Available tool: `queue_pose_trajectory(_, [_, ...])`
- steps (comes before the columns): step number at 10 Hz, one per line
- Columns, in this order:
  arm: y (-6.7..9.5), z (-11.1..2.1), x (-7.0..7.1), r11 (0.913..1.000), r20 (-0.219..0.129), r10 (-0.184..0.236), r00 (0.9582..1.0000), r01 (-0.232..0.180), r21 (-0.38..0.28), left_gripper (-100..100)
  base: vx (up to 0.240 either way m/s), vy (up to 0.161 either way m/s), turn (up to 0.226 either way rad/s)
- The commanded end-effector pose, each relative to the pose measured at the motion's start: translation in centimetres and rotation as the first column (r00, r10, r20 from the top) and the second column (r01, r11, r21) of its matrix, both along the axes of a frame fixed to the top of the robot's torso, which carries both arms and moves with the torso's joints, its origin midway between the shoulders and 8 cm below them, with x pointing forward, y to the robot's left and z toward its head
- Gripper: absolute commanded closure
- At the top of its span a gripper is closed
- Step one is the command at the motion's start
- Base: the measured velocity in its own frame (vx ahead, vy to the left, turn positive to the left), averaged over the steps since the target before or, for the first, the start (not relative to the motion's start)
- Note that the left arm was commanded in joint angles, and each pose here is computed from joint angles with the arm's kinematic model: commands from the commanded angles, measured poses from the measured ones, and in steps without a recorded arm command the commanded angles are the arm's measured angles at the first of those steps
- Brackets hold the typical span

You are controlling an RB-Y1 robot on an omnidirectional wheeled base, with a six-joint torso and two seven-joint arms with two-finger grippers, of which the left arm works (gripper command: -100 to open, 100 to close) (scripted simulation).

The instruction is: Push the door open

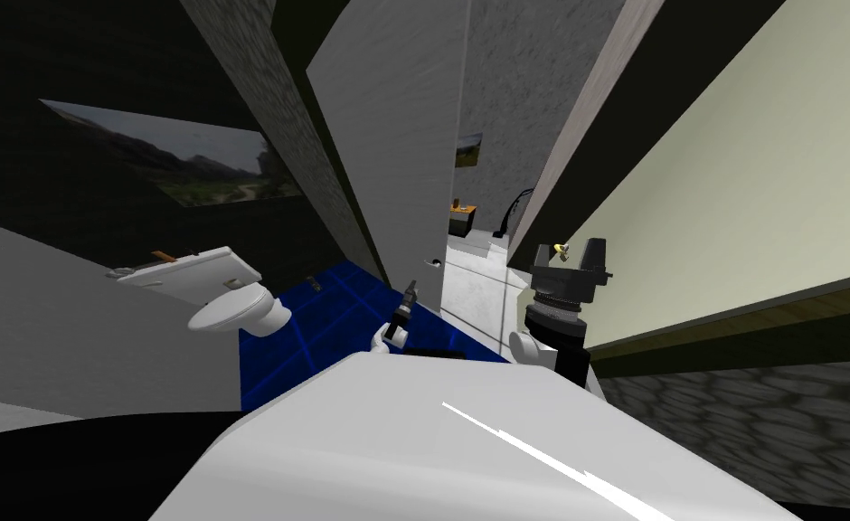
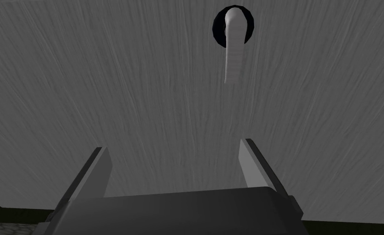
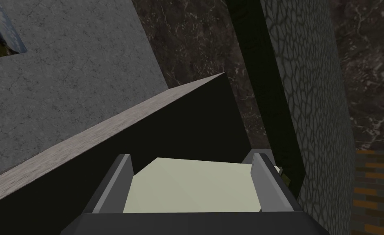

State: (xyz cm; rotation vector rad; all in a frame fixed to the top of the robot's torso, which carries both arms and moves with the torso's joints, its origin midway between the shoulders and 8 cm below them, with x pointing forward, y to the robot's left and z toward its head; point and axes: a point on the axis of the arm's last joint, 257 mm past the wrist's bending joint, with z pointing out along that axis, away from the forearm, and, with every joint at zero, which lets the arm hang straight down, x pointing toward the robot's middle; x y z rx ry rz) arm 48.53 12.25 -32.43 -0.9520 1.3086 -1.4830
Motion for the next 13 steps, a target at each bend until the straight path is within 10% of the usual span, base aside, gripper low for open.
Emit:
queue_pose_trajectory(1, [-0.4, -0.9, 0.0, 0.9999, -0.018, -0.012, 0.9998, 0.012, 0.002, -100, 0.07, 0.072, -0.131])
queue_pose_trajectory(13, [-2.5, -5.6, -0.8, 0.9972, -0.113, -0.07, 0.9911, 0.073, 0.018, -100, 0.051, 0.07, -0.082])
